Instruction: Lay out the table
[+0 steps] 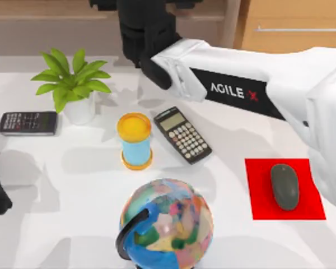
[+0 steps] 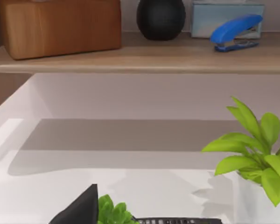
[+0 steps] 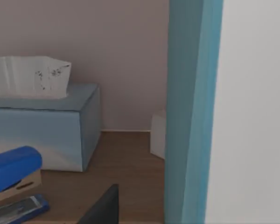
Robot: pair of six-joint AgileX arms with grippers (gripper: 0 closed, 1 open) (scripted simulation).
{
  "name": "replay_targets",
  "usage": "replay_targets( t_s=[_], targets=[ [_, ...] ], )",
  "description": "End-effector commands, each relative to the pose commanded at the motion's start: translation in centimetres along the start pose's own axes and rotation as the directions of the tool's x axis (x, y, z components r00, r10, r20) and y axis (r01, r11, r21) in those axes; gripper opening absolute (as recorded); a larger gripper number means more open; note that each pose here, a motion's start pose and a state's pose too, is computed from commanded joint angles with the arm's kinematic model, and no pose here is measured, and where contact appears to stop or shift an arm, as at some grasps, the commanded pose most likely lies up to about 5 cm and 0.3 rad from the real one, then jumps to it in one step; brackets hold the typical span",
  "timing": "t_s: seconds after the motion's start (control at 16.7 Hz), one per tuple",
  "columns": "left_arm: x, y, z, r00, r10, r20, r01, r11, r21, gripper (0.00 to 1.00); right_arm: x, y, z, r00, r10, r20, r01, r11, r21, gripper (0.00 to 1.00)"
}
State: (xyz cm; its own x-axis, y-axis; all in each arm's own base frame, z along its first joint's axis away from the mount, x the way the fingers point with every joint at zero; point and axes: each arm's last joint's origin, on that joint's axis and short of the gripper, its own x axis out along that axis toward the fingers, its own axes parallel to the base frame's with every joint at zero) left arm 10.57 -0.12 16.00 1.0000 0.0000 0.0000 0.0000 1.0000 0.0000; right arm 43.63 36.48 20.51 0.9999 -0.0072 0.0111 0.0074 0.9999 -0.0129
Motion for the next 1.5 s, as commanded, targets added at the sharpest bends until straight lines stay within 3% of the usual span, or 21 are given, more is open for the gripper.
replay_targets(
  t_s=[0.54,1.14,1.5],
  targets=[
    [0.0,0.0,0.0,1.000,0.000,0.000,0.000,1.000,0.000,1.00,0.0,0.0,0.0,1.000,0.000,0.000,0.000,1.000,0.000,0.02],
    [0.0,0.0,0.0,1.000,0.000,0.000,0.000,1.000,0.000,1.00,-0.2,0.2,0.1,1.000,0.004,0.001,-0.004,1.000,0.003,0.00],
    [0.0,0.0,0.0,1.000,0.000,0.000,0.000,1.000,0.000,1.00,-3.2,0.2,1.2,1.000,0.007,-0.001,-0.007,1.000,0.002,0.00]
  ],
)
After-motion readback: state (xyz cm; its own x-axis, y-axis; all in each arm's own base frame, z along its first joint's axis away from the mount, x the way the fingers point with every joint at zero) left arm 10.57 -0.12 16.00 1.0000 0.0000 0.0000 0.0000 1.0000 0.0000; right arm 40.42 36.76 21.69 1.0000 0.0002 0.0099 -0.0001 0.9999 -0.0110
